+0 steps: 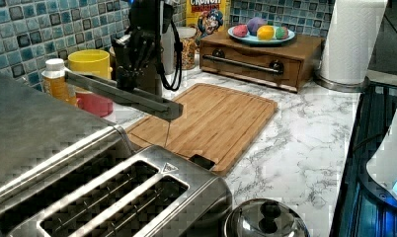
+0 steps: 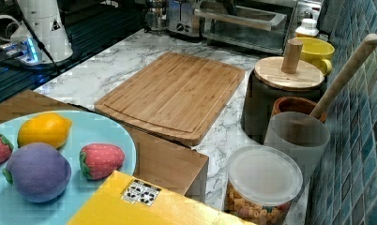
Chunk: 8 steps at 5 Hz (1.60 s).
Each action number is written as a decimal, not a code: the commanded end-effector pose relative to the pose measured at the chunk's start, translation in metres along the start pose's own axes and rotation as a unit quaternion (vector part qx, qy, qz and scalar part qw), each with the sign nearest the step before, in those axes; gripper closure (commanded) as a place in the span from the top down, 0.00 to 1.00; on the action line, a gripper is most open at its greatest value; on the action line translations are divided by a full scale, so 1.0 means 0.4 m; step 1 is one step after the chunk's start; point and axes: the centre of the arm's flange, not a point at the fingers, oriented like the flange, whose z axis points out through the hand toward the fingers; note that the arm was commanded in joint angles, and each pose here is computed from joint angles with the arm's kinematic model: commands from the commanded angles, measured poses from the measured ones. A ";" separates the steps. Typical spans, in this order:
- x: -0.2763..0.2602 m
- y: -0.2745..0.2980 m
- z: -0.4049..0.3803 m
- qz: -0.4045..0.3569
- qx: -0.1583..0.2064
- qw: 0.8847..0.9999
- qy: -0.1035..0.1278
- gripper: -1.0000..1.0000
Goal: Close the oven.
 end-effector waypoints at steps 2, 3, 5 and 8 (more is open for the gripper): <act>0.022 -0.279 -0.169 0.014 -0.070 0.989 0.131 0.00; 0.052 -0.294 -0.229 0.019 -0.029 0.991 0.130 0.00; 0.056 -0.287 -0.317 0.053 -0.011 0.983 0.176 0.00; 0.138 -0.322 -0.318 0.030 -0.161 0.985 0.060 0.00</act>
